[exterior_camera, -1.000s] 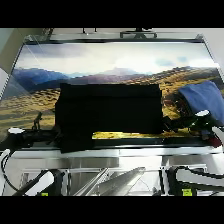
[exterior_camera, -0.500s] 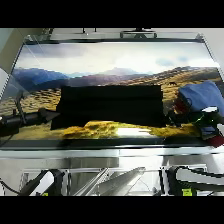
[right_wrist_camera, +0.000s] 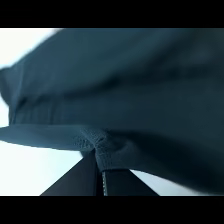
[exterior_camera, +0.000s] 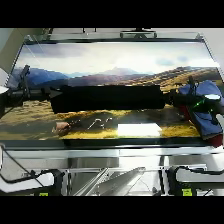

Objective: Fold the shirts.

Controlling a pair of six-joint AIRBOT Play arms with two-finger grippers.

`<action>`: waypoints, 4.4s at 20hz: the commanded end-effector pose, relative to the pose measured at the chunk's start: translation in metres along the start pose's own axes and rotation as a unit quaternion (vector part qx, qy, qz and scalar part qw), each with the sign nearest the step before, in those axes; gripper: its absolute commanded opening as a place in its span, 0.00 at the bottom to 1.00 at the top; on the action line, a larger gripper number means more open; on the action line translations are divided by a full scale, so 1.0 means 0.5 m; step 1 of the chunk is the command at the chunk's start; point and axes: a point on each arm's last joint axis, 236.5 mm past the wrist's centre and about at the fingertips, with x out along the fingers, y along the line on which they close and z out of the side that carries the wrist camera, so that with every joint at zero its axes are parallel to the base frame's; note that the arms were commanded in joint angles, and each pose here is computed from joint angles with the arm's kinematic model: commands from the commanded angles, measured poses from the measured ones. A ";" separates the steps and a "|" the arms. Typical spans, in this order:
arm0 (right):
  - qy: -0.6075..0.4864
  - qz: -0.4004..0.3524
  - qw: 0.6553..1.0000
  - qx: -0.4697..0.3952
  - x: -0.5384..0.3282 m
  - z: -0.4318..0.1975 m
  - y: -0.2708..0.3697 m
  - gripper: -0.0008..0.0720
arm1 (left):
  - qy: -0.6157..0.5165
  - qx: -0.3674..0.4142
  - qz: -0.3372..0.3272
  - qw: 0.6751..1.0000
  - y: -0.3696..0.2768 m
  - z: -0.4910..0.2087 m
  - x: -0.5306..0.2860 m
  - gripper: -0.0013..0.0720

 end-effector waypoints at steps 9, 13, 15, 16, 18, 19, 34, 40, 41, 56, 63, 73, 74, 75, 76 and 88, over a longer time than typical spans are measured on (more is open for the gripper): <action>-0.037 -0.037 0.997 -0.055 0.100 0.101 -0.091 0.18 | 0.039 0.005 -0.018 0.999 0.134 0.122 0.168 0.06; -0.027 -0.054 0.994 -0.096 0.047 0.133 -0.108 0.61 | 0.033 -0.011 -0.029 0.999 0.140 0.171 0.103 0.48; -0.028 -0.080 0.991 -0.105 0.024 0.155 -0.125 0.86 | 0.017 -0.008 -0.025 1.000 0.142 0.203 0.045 0.48; -0.028 -0.097 0.990 -0.104 0.020 0.163 -0.138 0.88 | 0.008 -0.011 -0.023 1.000 0.140 0.220 0.009 0.48; -0.021 -0.100 0.991 -0.083 0.033 0.161 -0.155 0.88 | 0.004 -0.006 -0.024 1.000 0.127 0.236 -0.042 0.48; -0.007 -0.094 0.993 -0.073 0.048 0.149 -0.161 0.88 | 0.008 -0.009 -0.026 1.000 0.119 0.235 -0.060 0.47; 0.070 -0.021 0.993 -0.093 0.093 0.118 -0.040 0.03 | 0.133 0.042 -0.082 0.987 -0.090 0.127 0.097 0.03; 0.056 0.106 0.981 -0.151 0.012 0.132 0.272 0.03 | 0.164 0.123 -0.041 0.978 -0.229 0.022 0.391 0.03; 0.052 0.131 0.977 -0.158 0.008 0.124 0.321 0.03 | 0.172 0.131 -0.042 0.976 -0.249 -0.014 0.454 0.03; 0.096 0.209 0.956 -0.183 0.111 -0.032 0.557 0.03 | 0.240 0.057 -0.147 0.958 -0.326 -0.063 0.444 0.03; 0.014 0.207 0.960 -0.186 0.279 -0.110 0.690 0.03 | 0.048 0.122 -0.149 0.980 -0.308 0.173 -0.024 0.03; 0.008 0.211 0.949 -0.234 0.710 -0.534 0.682 0.96 | 0.000 0.167 -0.113 0.979 -0.308 0.167 -0.214 0.04; 0.009 0.220 0.949 -0.226 0.707 -0.523 0.685 0.96 | 0.001 0.163 -0.122 0.979 -0.313 0.162 -0.213 0.04; 0.015 0.240 0.948 -0.210 0.691 -0.504 0.701 0.96 | 0.000 0.158 -0.135 0.978 -0.318 0.160 -0.211 0.04; 0.021 0.264 0.941 -0.209 0.667 -0.478 0.721 0.95 | -0.001 0.153 -0.143 0.978 -0.319 0.159 -0.208 0.04; 0.191 -0.073 0.962 -0.180 0.376 -0.091 0.288 0.94 | 0.012 0.116 -0.161 0.980 -0.292 0.144 -0.179 0.04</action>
